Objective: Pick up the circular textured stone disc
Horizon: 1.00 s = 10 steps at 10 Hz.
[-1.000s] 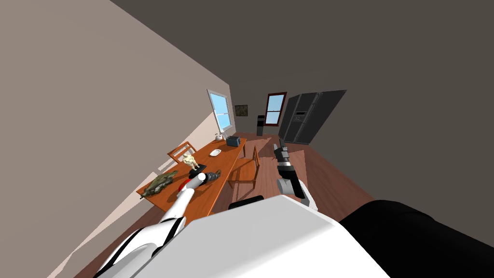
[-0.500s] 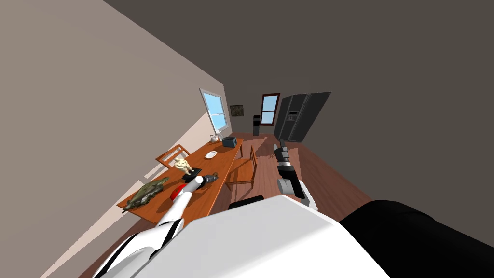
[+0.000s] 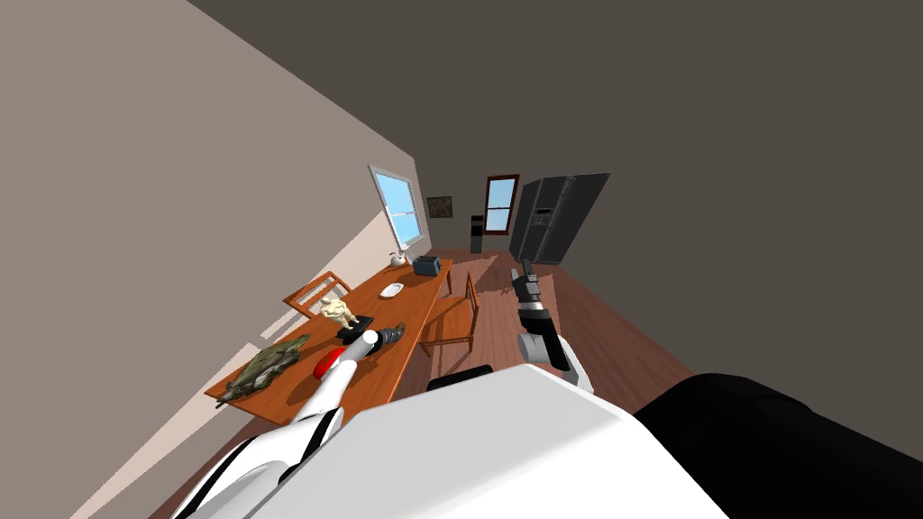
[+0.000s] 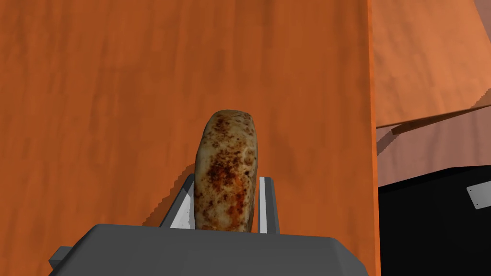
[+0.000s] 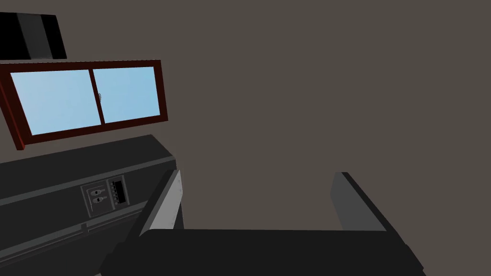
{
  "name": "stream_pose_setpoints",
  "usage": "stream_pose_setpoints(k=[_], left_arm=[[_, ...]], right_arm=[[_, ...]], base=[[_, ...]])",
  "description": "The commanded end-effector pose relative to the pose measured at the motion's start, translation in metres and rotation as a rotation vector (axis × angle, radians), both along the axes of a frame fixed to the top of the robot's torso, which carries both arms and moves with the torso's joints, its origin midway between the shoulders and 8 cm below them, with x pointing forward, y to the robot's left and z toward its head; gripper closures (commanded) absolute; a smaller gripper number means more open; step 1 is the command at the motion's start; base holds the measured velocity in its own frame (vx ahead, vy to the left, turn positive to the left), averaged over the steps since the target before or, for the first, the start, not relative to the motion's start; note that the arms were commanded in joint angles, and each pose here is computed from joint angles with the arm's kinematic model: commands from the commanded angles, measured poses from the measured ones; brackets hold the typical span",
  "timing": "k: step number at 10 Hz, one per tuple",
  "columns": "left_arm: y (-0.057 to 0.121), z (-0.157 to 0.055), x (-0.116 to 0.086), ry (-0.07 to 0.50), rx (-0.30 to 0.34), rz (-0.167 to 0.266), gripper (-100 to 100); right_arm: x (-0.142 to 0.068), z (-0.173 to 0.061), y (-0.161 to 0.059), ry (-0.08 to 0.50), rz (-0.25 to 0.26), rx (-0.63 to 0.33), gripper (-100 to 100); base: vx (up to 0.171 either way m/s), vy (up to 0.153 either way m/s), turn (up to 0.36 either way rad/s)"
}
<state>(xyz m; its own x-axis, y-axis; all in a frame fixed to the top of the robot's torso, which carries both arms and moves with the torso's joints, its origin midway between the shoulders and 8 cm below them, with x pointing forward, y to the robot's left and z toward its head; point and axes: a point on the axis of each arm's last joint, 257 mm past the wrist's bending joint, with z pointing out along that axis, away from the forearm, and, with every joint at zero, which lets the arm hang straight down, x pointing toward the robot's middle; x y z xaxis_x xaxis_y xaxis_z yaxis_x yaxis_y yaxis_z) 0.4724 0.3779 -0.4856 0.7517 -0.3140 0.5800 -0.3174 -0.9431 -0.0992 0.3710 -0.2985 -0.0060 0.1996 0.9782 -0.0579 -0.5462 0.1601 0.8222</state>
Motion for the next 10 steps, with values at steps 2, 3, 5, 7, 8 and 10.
stream_pose_setpoints(k=[2,3,5,7,8,10], left_arm=[[0.000,0.000,0.000,0.000,0.000,0.000,100],[0.000,0.000,0.000,0.000,0.001,-0.001,0],[-0.012,0.008,0.008,0.000,0.002,-0.032,100],[-0.028,0.015,0.015,0.000,0.002,-0.072,100],[-0.035,0.019,0.019,0.000,0.003,-0.092,100],[-0.031,0.016,0.016,0.000,0.003,-0.081,0]], right_arm=[[0.000,0.000,0.000,0.000,0.000,0.000,0],[0.000,0.000,0.000,0.000,0.000,0.000,0],[0.000,0.000,0.000,0.000,0.000,0.000,0],[0.000,0.000,0.000,0.000,0.000,0.000,0],[0.000,0.000,0.000,0.000,0.000,0.000,0],[0.000,0.000,0.000,0.000,0.000,0.000,0]], base=[[0.000,0.000,0.000],[0.000,0.000,0.000],[0.001,-0.008,0.180],[-0.002,-0.012,0.189],[-0.004,-0.014,0.185],[-0.001,-0.004,0.016]])
